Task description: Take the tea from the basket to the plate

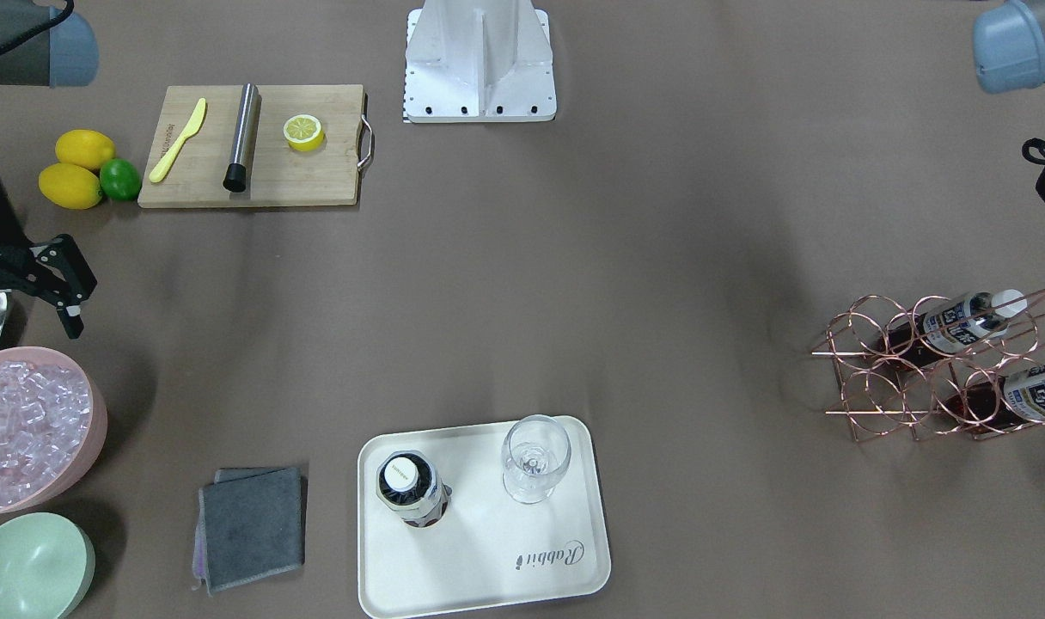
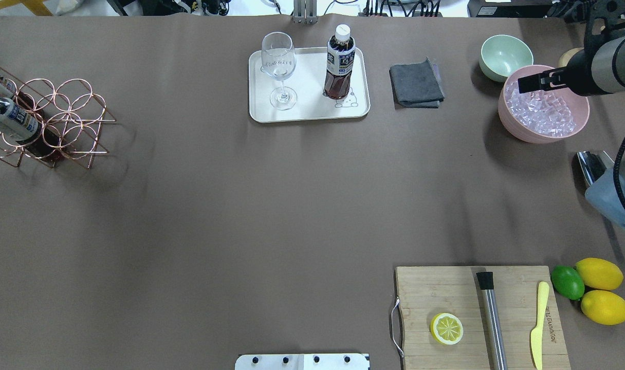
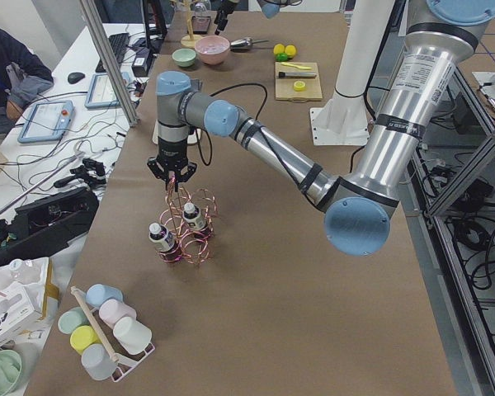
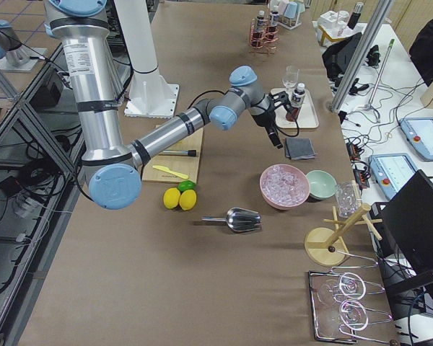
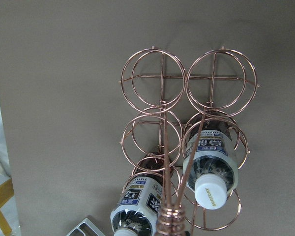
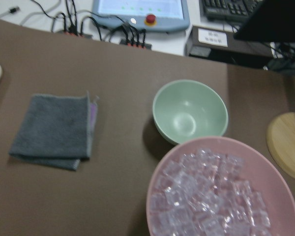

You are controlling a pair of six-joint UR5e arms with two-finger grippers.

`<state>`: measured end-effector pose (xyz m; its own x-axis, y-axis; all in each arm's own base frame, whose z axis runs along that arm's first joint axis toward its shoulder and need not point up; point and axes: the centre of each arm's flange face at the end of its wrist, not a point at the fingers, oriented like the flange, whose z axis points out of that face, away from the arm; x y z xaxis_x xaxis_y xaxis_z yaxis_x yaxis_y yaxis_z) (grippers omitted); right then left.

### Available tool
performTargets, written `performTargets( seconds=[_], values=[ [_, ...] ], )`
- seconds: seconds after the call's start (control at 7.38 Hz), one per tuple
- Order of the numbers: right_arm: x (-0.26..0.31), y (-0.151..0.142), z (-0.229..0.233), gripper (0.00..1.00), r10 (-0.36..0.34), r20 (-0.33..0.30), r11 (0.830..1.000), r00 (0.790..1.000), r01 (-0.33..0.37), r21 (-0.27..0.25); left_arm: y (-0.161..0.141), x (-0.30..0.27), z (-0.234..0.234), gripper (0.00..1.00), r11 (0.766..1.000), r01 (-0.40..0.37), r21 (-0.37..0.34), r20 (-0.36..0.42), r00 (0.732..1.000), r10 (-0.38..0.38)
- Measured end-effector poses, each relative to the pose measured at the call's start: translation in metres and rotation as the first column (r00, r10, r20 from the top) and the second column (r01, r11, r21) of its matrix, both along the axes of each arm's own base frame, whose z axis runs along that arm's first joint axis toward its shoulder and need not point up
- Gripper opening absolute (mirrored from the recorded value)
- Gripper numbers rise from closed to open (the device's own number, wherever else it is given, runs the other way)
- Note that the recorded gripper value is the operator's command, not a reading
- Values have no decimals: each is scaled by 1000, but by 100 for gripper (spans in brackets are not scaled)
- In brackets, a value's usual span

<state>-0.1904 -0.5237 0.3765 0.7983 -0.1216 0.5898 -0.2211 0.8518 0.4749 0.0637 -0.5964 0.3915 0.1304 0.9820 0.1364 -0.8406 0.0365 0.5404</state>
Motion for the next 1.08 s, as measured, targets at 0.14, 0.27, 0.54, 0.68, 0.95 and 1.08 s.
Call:
performTargets(
  seconds=[0.14, 0.27, 0.54, 0.68, 0.95, 1.08],
  values=[
    [8, 5, 23, 100, -16, -38, 994, 999, 12, -112, 0, 2, 0, 1, 1000, 1, -4, -2, 1000, -1],
    [23, 16, 54, 100, -47, -58, 975, 997, 33, -219, 1, 3, 0, 22, 1000, 7, -12, -8, 1000, -7],
    [69, 48, 123, 100, -118, -47, 925, 992, 93, -367, 2, 5, -2, 98, 998, 49, -41, -23, 999, -50],
    [100, 64, 155, 100, -155, -44, 904, 987, 124, -408, 3, 5, -4, 98, 994, 84, -65, -35, 996, -86],
    [173, 84, 195, 100, -227, -30, 864, 974, 187, -468, 4, 2, -6, 98, 983, 143, -115, -64, 986, -151],
    [205, 91, 208, 100, -246, 4, 849, 969, 217, -482, 4, 0, -6, 98, 976, 169, -136, -73, 981, -180]
  ],
)
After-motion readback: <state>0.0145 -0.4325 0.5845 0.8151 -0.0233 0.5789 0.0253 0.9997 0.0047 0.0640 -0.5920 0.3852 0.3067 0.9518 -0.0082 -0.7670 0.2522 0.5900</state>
